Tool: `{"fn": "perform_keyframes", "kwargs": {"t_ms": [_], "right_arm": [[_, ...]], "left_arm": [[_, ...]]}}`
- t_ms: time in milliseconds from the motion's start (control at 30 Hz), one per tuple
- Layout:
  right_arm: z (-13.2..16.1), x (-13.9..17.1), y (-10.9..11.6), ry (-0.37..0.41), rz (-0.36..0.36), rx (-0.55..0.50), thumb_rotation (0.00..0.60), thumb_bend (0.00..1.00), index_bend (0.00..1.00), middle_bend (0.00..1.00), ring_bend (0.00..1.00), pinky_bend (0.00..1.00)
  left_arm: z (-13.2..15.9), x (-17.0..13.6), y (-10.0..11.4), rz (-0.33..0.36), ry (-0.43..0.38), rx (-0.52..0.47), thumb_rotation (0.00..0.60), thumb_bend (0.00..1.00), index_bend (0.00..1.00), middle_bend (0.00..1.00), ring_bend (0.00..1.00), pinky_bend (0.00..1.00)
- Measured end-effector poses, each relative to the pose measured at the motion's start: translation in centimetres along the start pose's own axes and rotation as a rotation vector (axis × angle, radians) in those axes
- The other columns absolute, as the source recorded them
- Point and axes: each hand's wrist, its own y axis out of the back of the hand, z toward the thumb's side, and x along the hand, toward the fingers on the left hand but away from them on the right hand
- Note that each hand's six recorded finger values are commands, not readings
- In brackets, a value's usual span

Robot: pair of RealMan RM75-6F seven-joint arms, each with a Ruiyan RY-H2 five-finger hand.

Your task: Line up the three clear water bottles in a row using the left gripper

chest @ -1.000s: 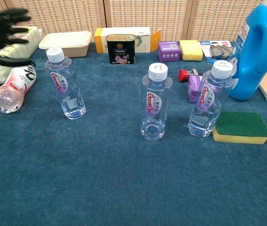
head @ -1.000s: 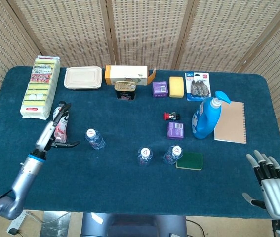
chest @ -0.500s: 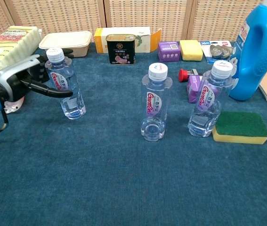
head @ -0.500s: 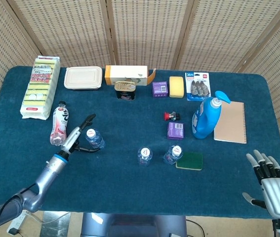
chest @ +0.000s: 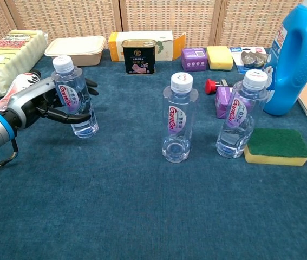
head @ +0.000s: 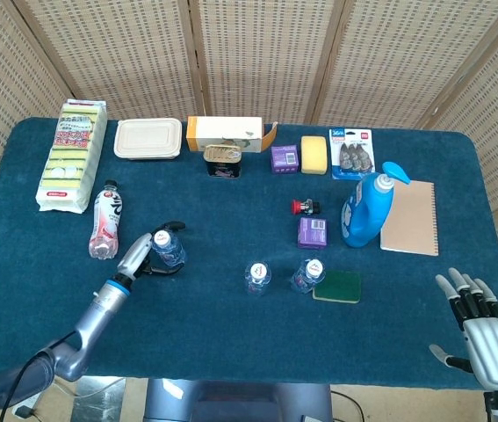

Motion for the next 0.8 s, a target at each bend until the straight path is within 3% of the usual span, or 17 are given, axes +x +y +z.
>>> {"fn": "perform_keyframes", "kwargs": {"t_ms": [333, 800], "right_arm": [[0.1, -0.1, -0.1, 0.001, 0.004, 0.002, 0.6, 0.0, 0.0, 0.0, 0.0, 0.0], [0.0, -0.1, -0.1, -0.002, 0.001, 0.0, 0.6, 0.0, 0.0, 0.0, 0.0, 0.0]], "left_arm": [[1.3, -0.7, -0.4, 0.004, -0.055, 0.02, 0.6, 0.27, 0.5, 0.47, 0.4, 0.44], [4.8, -1.6, -5.9, -0.125, -0.165, 0.161, 0.6, 0.26, 0.5, 0.47, 0.4, 0.44]]}}
